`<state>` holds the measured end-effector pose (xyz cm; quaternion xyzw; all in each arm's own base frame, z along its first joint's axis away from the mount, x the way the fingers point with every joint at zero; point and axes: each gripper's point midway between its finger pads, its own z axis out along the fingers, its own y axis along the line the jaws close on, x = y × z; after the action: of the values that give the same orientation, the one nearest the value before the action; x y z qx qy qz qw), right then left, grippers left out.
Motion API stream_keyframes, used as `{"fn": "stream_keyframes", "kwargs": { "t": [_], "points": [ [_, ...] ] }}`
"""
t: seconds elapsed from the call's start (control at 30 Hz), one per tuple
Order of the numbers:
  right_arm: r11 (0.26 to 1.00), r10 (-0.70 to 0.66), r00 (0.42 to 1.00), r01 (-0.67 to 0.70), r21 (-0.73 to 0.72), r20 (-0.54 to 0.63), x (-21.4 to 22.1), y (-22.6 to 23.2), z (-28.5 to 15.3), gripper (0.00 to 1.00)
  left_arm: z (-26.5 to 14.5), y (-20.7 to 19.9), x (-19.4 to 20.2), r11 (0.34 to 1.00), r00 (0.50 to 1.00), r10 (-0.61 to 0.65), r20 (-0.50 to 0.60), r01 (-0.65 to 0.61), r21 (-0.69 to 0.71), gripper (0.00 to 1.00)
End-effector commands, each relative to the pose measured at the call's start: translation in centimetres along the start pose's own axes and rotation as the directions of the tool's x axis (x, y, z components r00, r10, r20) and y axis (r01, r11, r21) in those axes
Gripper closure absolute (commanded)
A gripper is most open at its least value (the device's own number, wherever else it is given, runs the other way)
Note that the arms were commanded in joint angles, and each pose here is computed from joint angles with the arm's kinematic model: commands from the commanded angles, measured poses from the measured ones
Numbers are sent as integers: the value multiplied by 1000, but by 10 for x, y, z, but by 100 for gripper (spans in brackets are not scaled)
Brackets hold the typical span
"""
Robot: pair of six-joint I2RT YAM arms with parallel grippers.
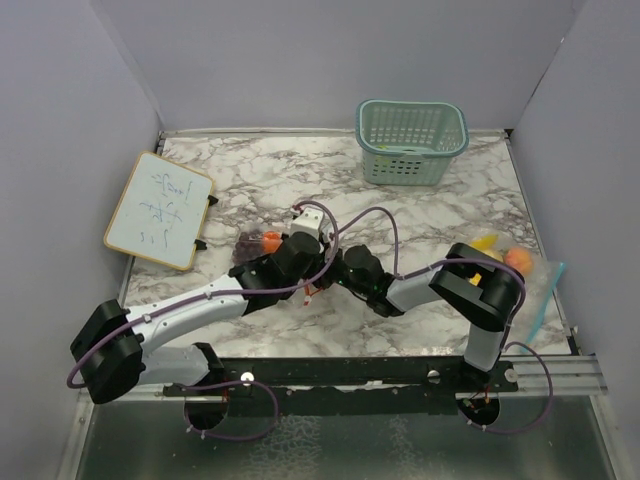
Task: Open the zip-top bag and remove the fake food
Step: Adjust the fake fruit in the zipper food storage bag.
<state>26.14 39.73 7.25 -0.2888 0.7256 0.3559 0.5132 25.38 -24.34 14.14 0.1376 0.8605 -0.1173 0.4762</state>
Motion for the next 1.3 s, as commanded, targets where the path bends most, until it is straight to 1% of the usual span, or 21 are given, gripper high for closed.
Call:
{"fn": "stream_keyframes", "kwargs": {
  "t": [0.0, 0.07, 0.1, 0.13, 0.17, 0.23, 0.27, 0.3, 0.33, 0.43, 0.53, 0.6, 0.73, 0.87, 0.93, 1.0, 1.07, 1.13, 1.27],
  "points": [
    [997, 3, 991, 8, -81, 136, -45, 31, 10, 70, -15, -49, -24, 973, 990, -122, 71, 104, 208, 96],
    [993, 17, 991, -1, -117, 136, -44, 37, 15, 70, -18, -42, -27, 974, 987, -135, 82, 118, 192, 94],
    [990, 26, 991, -7, -138, 133, -42, 40, 17, 70, -20, -37, -28, 976, 986, -141, 86, 124, 180, 90],
    [988, 35, 991, -15, -153, 130, -41, 43, 19, 69, -20, -33, -28, 978, 986, -141, 86, 126, 165, 80],
    [987, 46, 991, -26, -161, 124, -38, 44, 21, 69, -21, -28, -28, 981, 986, -140, 86, 127, 149, 66],
    [987, 59, 991, -40, -158, 121, -35, 43, 23, 69, -23, -14, -26, 987, 987, -137, 81, 128, 100, 44],
    [988, 62, 991, -44, -151, 122, -34, 42, 23, 69, -23, -4, -24, 989, 987, -140, 78, 136, 63, 37],
    [989, 63, 991, -47, -140, 118, -32, 39, 22, 69, -23, 8, -22, 988, 986, -151, 76, 149, 30, 32],
    [991, 63, 991, -47, -129, 118, -32, 37, 22, 69, -25, 20, -25, 983, 980, -181, 84, 181, 12, 31],
    [993, 64, 992, -52, -111, 112, -30, 31, 20, 69, -25, 64, -21, 954, 951, -289, 110, 295, -49, 30],
    [993, 64, 992, -53, -101, 106, -28, 27, 18, 69, -28, 93, -18, 921, 918, -360, 165, 378, -93, 30],
    [994, 67, 993, -58, -95, 100, -24, 24, 16, 69, -24, 106, -12, 901, 900, -400, 173, 421, -108, 31],
    [994, 78, 993, -70, -84, 92, -20, 17, 11, 69, -11, 120, 5, 874, 877, -464, 126, 476, -95, 31],
    [995, 82, 993, -77, -63, 84, -17, 9, 9, 70, -12, 119, 2, 879, 879, -460, 127, 471, -75, 30],
    [995, 87, 993, -83, -57, 82, -19, 6, 6, 70, -15, 130, 4, 874, 882, -451, 135, 467, -132, 28],
    [995, 88, 993, -84, -50, 83, -21, 3, 2, 70, -16, 146, 12, 856, 880, -454, 139, 474, -207, 26],
    [996, 87, 993, -84, -37, 84, -20, -1, -3, 70, -16, 155, 22, 828, 862, -489, 137, 507, -240, 26],
    [996, 92, 992, -91, -26, 84, -17, -5, -8, 70, -20, 158, 34, 790, 826, -544, 145, 563, -243, 26],
    [994, 103, 991, -101, -32, 85, -13, -9, -12, 70, -30, 170, 58, 728, 775, -602, 192, 632, -268, 25]
  ]
}}
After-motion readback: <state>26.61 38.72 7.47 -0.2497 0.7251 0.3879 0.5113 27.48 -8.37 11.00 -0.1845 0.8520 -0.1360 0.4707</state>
